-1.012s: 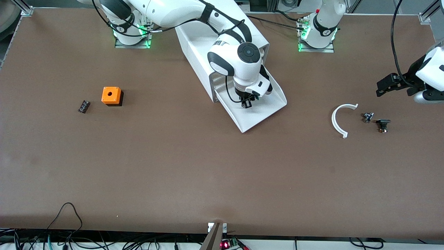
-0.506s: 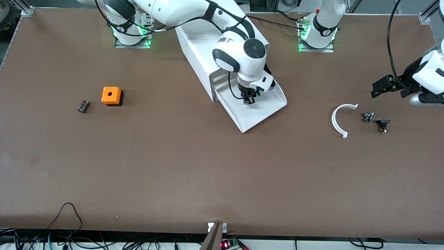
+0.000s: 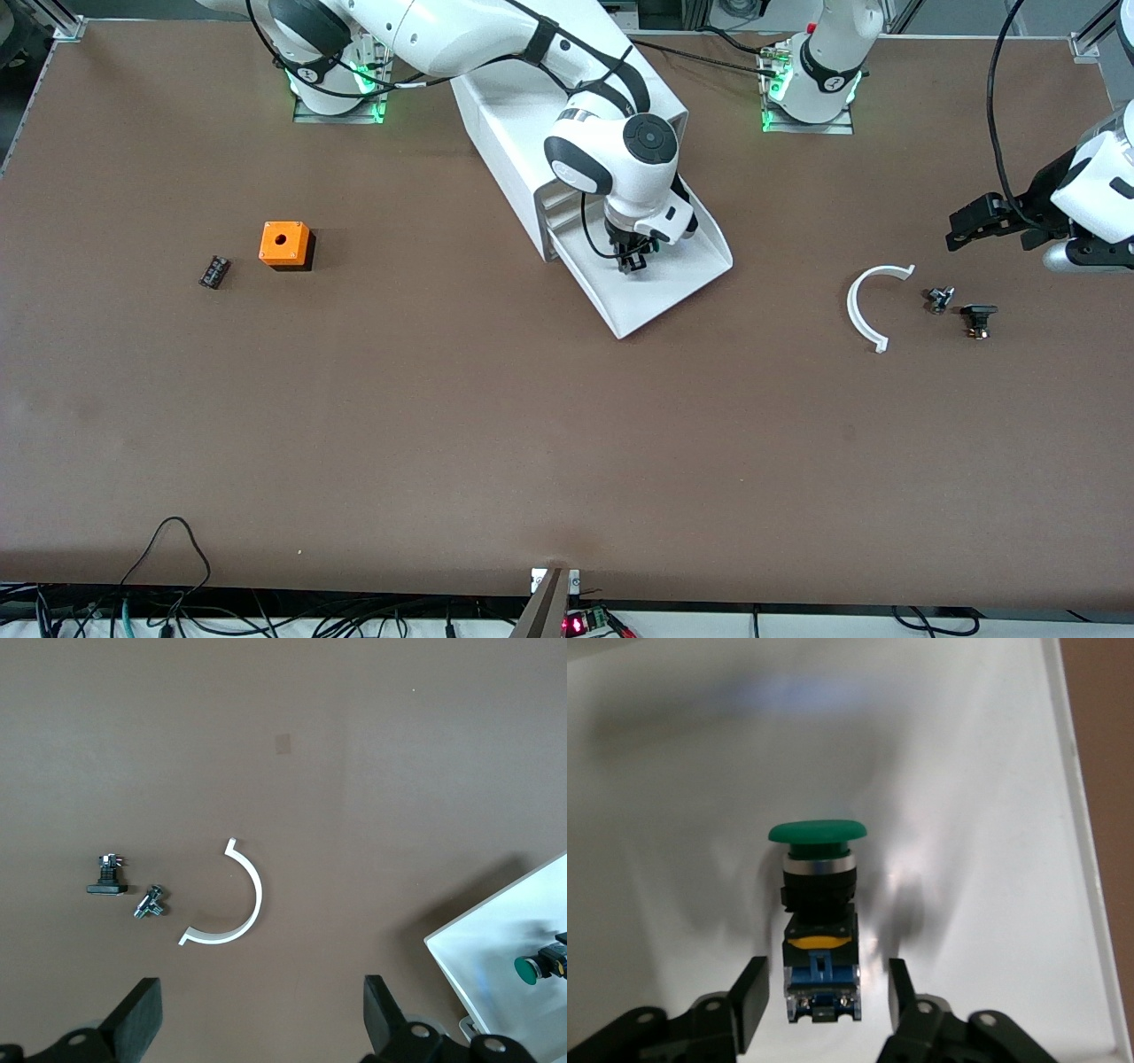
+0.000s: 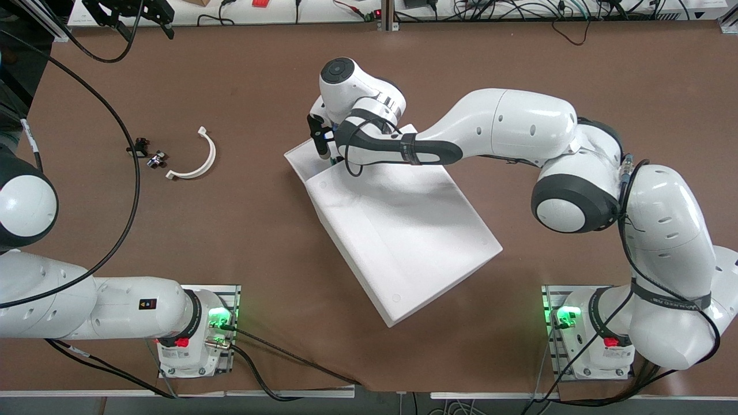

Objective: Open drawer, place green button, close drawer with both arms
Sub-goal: 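Open the right gripper and lift away while the left gripper approaches the drawer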

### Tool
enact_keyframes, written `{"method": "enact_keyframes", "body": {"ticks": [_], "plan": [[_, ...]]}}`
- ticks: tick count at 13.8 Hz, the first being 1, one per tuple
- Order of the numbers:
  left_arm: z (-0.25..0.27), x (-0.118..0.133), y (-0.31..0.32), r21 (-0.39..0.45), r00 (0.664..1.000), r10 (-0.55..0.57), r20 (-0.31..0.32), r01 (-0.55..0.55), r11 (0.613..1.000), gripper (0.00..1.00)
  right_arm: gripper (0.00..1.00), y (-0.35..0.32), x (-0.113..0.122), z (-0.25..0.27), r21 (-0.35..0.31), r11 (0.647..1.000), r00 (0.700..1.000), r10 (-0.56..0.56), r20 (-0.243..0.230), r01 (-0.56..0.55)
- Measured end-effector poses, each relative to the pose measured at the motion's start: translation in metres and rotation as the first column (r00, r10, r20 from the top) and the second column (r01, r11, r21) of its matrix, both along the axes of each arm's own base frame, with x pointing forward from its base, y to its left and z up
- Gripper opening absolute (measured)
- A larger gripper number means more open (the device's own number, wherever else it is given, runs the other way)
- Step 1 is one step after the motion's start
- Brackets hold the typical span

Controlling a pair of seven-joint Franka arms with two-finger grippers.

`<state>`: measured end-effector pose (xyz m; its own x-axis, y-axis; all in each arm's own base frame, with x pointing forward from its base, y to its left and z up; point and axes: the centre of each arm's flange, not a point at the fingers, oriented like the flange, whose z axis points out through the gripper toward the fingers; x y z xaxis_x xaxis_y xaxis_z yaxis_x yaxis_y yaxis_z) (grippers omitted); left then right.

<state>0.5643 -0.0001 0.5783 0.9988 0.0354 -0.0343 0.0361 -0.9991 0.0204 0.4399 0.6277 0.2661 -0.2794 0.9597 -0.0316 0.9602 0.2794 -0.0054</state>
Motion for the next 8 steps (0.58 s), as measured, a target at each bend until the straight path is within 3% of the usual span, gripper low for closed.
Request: {"method": "enact_keyframes", "body": {"ticks": [3,5,8], "plan": [[-0.008,0.004,-0.005,-0.028,1.000,0.000,-0.006,0.000,1.000,1.00,0.98,0.001,0.011,0.023,0.039,0.991,0.992,-0.126,0.026,0.125],[-0.032,0.017,-0.015,-0.060,1.000,-0.003,0.010,0.004,0.998,1.00,1.00,-0.007,0.031,0.057,0.088,0.970,0.971,-0.231,0.057,0.225],[-0.115,0.035,-0.054,-0.097,0.999,0.013,0.042,-0.009,0.995,1.00,1.00,-0.043,0.080,0.097,0.142,0.935,0.937,-0.338,0.084,0.324]]}}
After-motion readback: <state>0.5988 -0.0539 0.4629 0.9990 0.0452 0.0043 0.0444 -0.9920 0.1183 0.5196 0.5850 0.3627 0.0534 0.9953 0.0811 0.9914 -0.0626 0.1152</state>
